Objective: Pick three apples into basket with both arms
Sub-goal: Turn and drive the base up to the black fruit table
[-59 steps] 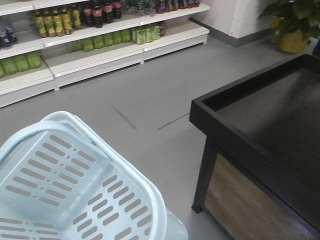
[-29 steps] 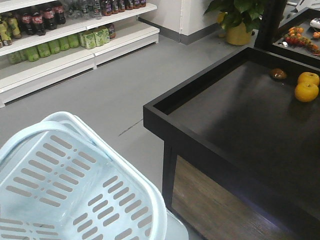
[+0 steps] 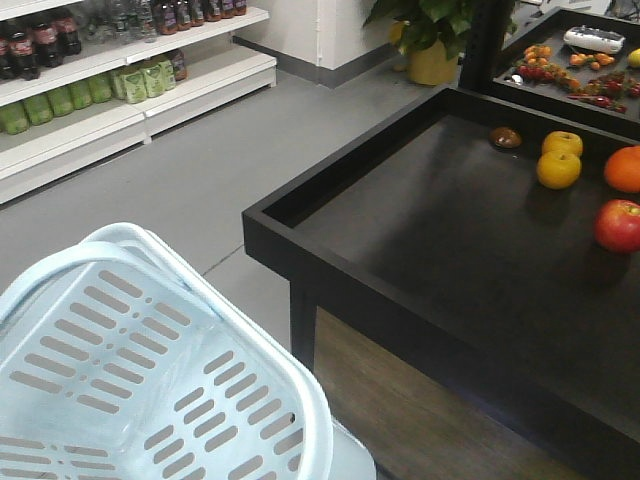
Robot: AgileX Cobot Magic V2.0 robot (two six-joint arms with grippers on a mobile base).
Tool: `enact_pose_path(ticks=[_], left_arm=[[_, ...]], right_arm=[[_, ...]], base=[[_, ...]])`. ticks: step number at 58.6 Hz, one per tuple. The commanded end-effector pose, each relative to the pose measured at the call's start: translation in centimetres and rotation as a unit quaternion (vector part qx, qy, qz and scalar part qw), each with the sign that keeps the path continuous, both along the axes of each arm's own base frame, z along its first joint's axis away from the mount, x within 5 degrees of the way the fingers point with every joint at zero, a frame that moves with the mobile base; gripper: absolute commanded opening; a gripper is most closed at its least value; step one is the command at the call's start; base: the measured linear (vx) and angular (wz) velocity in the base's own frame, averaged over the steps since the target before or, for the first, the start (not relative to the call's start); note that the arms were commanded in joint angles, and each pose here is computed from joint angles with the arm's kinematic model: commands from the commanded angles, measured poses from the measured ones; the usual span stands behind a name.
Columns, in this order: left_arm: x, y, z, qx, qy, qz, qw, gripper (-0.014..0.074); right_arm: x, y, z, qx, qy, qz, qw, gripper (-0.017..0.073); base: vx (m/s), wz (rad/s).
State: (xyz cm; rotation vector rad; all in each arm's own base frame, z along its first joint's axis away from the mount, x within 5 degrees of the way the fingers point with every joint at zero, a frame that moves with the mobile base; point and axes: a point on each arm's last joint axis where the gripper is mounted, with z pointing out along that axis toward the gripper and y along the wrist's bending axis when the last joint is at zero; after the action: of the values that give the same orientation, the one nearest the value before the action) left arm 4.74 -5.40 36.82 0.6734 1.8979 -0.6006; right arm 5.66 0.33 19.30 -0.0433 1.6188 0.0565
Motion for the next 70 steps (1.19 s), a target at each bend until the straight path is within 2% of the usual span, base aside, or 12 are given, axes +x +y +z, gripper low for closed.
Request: enact_pose_path(ticks=[1,44,70], left_arm=[[0.2,-0.07,1.63,-0.048,-0.036,0.01,0.998,-0.0006],[0.2,-0.07,1.63,-0.048,-0.036,0.01,0.998,-0.0006],[0.2,-0.07,1.63,-0.048,-0.036,0.01,0.998,-0.0006]], right_arm=[[-0.03,0.01,0.32,-0.005,-0.036,0.0,0.999,-0.0009],[-0.03,0.01,0.32,-0.005,-0.036,0.0,0.999,-0.0009],[-0.03,0.01,0.32,-0.005,-0.036,0.0,0.999,-0.0009]], base=[[-0.03,-0.32],[-0.05,-0.37],[-0.04,-0.19]])
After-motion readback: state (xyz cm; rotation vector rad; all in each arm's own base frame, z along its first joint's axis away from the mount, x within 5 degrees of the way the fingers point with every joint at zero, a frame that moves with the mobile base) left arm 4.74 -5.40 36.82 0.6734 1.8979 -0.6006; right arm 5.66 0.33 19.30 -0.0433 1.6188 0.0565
